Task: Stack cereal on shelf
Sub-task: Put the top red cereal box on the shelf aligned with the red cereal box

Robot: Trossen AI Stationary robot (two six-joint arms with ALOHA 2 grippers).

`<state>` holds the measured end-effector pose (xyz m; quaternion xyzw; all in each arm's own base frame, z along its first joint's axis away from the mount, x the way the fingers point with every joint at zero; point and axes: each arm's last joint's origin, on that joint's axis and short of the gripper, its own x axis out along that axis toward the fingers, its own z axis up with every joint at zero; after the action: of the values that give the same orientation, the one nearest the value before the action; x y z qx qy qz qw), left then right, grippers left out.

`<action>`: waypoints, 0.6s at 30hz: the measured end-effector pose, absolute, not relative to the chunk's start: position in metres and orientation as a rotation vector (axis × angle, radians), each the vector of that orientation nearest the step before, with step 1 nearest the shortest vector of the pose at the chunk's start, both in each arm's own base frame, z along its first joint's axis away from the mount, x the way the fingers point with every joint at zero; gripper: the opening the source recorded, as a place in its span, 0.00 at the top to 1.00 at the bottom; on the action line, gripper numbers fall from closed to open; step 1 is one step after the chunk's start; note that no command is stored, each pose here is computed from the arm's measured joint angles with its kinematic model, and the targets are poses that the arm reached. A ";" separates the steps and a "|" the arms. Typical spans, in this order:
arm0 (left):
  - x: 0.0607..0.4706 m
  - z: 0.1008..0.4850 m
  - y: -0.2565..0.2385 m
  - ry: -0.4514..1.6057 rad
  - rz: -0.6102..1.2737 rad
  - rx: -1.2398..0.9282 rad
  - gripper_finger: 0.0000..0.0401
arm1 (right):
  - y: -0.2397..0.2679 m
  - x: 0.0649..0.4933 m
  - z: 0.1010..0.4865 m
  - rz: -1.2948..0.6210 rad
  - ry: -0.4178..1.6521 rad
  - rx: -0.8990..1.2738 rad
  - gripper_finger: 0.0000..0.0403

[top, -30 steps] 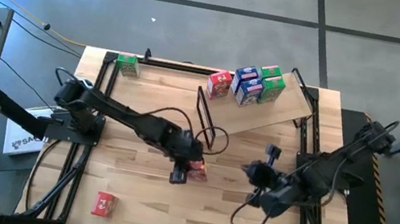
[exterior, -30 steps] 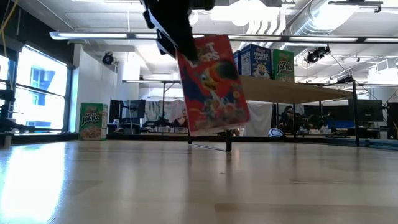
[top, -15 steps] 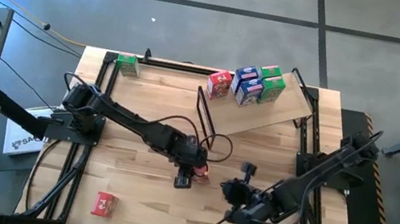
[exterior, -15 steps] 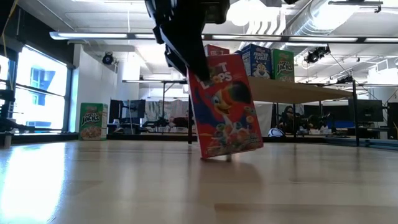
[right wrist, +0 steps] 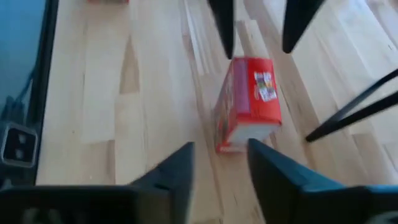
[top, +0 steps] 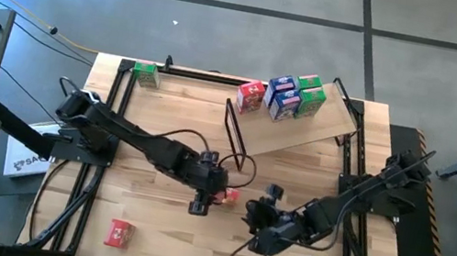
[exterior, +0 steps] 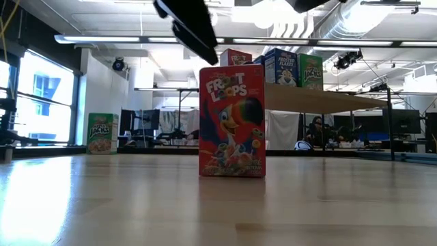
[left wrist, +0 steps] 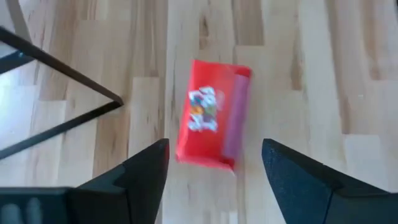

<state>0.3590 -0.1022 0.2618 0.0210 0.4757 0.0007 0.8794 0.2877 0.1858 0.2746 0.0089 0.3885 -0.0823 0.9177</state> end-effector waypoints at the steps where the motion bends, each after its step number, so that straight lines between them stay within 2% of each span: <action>1: 0.355 0.263 -0.104 0.978 -0.001 0.040 0.38 | 0.183 0.290 0.275 -0.174 0.794 0.026 0.59; 5: 0.328 0.256 -0.106 0.937 -0.008 0.004 0.40 | 0.173 0.302 0.277 -0.167 0.776 0.094 0.43; 8: 0.307 0.248 -0.105 0.847 -0.066 -0.091 0.43 | 0.165 0.309 0.279 -0.182 0.746 0.119 0.35; 11: 0.288 0.237 -0.101 0.724 -0.129 -0.201 0.46 | 0.156 0.317 0.279 -0.183 0.747 0.146 0.32; 18: 0.253 0.220 -0.087 0.468 -0.161 -0.347 0.54 | 0.135 0.342 0.255 -0.183 0.825 0.164 0.31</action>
<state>0.2529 -0.0872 0.2200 -0.1711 0.2305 -0.0793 0.9546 0.3418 0.1350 0.2549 0.0796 0.3998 -0.0887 0.9088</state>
